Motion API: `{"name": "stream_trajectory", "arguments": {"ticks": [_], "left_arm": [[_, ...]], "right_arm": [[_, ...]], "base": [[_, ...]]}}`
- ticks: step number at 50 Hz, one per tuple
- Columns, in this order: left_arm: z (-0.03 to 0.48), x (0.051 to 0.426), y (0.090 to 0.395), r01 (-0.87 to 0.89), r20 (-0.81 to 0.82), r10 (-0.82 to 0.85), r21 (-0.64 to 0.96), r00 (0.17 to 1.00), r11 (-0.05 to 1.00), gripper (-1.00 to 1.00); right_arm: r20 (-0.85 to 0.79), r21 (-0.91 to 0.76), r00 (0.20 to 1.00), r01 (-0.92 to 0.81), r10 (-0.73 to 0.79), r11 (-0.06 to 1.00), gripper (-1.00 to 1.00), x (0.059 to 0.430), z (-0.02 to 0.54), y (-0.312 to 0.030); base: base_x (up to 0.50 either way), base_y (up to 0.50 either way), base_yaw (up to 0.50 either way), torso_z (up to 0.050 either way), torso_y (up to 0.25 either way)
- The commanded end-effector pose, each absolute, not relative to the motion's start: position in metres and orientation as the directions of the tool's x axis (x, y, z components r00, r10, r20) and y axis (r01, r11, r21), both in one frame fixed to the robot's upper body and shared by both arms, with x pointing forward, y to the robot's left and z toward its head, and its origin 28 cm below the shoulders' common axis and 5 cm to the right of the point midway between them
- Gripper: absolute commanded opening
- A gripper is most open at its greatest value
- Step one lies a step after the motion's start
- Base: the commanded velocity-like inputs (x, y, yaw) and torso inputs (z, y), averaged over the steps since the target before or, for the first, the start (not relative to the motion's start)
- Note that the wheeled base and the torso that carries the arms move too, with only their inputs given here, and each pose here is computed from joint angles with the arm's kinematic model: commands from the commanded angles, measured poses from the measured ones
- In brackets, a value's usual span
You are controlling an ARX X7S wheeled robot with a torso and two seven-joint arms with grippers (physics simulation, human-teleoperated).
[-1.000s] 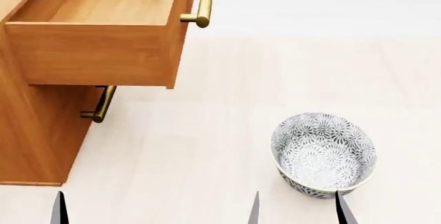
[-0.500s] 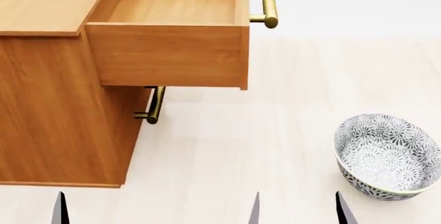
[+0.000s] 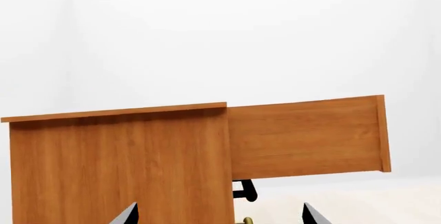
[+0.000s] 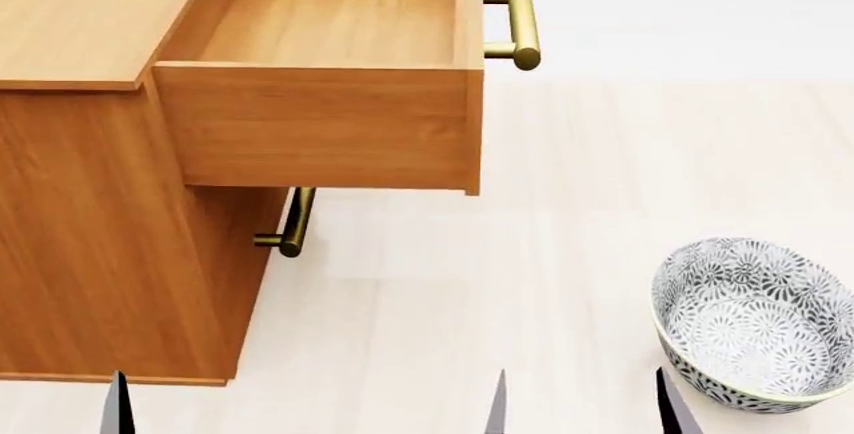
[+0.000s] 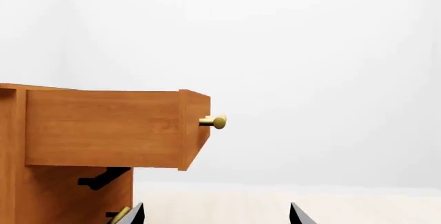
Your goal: Put the ketchup in the top drawer of the cabinet.
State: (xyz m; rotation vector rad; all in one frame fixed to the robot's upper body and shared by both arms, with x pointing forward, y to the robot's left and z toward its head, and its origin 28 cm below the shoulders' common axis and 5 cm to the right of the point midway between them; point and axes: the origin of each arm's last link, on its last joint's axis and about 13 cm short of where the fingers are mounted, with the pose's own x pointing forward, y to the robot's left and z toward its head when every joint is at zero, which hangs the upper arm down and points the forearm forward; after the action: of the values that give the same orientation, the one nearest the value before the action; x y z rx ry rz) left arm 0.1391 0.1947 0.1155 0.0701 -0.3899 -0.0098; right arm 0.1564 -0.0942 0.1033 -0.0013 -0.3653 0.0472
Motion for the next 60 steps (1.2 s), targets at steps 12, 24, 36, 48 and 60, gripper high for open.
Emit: {"name": "stream_trajectory", "arguments": {"ticks": [12, 24, 36, 48, 60], "left_arm": [[0.108, 0.147, 0.193, -0.012, 0.352, -0.013, 0.07, 0.936, 0.997, 1.0], [0.105, 0.151, 0.194, -0.017, 0.335, -0.005, 0.061, 0.942, 0.998, 1.0], [0.103, 0.152, 0.194, -0.018, 0.327, -0.003, 0.059, 0.945, 0.998, 1.0], [0.103, 0.154, 0.194, -0.019, 0.322, -0.001, 0.06, 0.947, 0.998, 1.0], [0.1, 0.155, 0.193, -0.019, 0.313, -0.001, 0.061, 0.95, 0.998, 1.0]], "right_arm": [[0.328, -0.176, 0.944, 0.101, -0.038, 0.979, 1.0, 0.162, 0.116, -0.183], [0.294, -0.167, 0.955, 0.103, -0.05, 0.98, 1.0, 0.163, 0.115, -0.196], [0.26, -0.165, 0.963, 0.114, -0.069, 0.98, 1.0, 0.161, 0.112, -0.212], [0.238, -0.158, 0.97, 0.093, -0.054, 0.983, 1.0, 0.162, 0.104, -0.226], [0.219, -0.176, 0.975, 0.068, -0.028, 0.982, 1.0, 0.127, 0.098, -0.235]], "base": [[0.0, 0.0, 0.0, 0.0, 0.0], [0.0, 0.0, 0.0, 0.0, 0.0], [0.0, 0.0, 0.0, 0.0, 0.0], [0.0, 0.0, 0.0, 0.0, 0.0], [0.0, 0.0, 0.0, 0.0, 0.0]]}}
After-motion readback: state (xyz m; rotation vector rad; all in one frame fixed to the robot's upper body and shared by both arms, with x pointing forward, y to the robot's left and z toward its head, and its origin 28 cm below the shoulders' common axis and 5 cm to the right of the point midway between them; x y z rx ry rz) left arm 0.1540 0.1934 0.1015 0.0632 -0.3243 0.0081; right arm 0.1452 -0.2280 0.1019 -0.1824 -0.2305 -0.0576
